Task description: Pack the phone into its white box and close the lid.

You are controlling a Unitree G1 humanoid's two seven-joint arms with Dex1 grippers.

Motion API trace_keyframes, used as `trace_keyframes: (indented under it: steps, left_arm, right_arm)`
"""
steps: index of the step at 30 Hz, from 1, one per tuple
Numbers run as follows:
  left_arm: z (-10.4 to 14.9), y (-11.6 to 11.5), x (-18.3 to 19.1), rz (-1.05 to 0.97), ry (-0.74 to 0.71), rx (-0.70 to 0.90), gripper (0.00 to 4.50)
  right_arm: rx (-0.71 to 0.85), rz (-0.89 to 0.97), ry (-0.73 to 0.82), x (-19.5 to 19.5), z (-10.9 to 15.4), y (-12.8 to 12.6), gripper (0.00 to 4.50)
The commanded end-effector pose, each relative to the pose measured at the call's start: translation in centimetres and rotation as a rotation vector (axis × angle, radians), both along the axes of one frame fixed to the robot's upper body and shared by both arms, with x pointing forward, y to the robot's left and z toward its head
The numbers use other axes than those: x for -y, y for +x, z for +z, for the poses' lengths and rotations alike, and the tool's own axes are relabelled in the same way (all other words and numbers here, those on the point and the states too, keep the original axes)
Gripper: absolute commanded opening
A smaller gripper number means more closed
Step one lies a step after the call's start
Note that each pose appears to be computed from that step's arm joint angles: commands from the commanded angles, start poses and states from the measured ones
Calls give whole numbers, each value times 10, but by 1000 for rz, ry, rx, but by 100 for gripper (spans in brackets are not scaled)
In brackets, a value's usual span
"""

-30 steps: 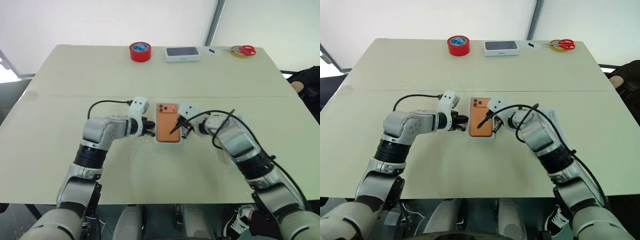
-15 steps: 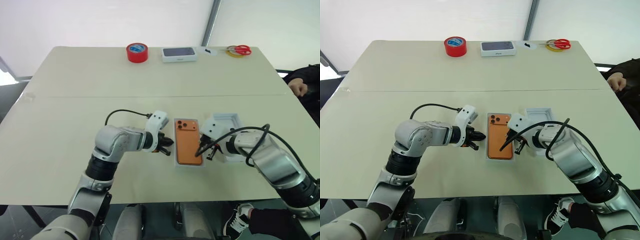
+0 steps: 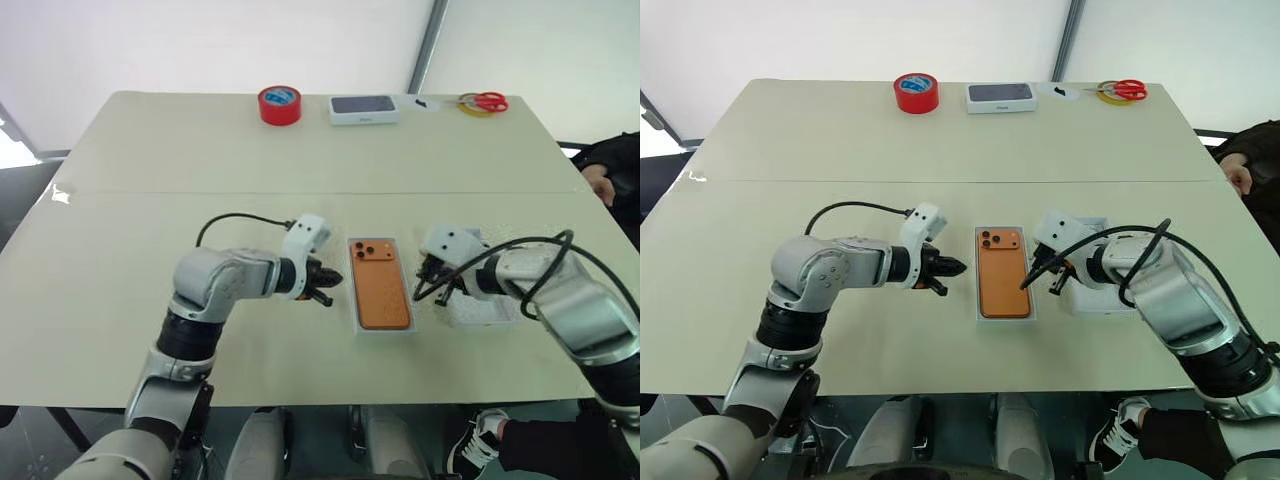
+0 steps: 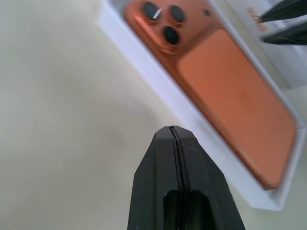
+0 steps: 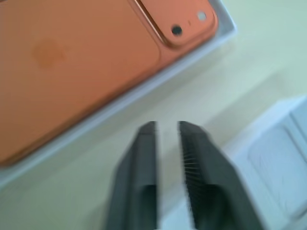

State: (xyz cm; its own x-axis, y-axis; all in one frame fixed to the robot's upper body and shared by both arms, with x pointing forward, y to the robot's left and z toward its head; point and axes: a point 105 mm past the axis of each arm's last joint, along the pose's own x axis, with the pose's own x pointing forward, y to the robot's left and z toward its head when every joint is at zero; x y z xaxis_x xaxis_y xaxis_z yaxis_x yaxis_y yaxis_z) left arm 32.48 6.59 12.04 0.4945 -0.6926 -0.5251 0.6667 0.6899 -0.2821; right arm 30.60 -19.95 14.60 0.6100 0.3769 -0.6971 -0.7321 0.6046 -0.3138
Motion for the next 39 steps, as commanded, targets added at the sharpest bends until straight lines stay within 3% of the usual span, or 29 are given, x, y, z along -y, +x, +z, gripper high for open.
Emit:
trace_keyframes:
  steps: [1, 5, 9, 14, 23, 26, 29, 30, 36, 39]
  left_arm:
    - [30, 10, -14, 35, -68, 205, 0]
    - [43, -3, -19, -43, -107, 372, 0]
    - [34, -35, -15, -236, -76, 451, 0]
    - [20, -55, -15, -389, -4, 543, 0]
    - [15, -63, -15, -437, 0, 602, 0]
    - [14, -63, -15, -428, 0, 606, 0]
    - [14, -62, -15, -418, -6, 607, 0]
    - [13, -62, -16, -416, -7, 608, 0]
    - [15, -58, -23, -380, -4, 607, 0]
    - [21, -48, -34, -294, -33, 614, 0]
  right_arm:
    - [10, -94, 32, 15, 16, 3, 281]
    - [-73, -216, 81, 25, 9, 2, 281]
    - [-160, -323, 141, 23, -2, 5, 281]
    - [-212, -403, 150, 15, -9, 10, 281]
    - [-238, -485, 130, 10, -14, 20, 281]
    - [-241, -477, 142, 6, -14, 20, 167]
    - [-237, -483, 148, 5, -14, 21, 23]
    - [-236, -486, 150, 5, -14, 21, 5]
    - [-199, -523, 253, 5, 5, 32, 5]
    - [-218, -462, 480, -12, 40, 44, 5]
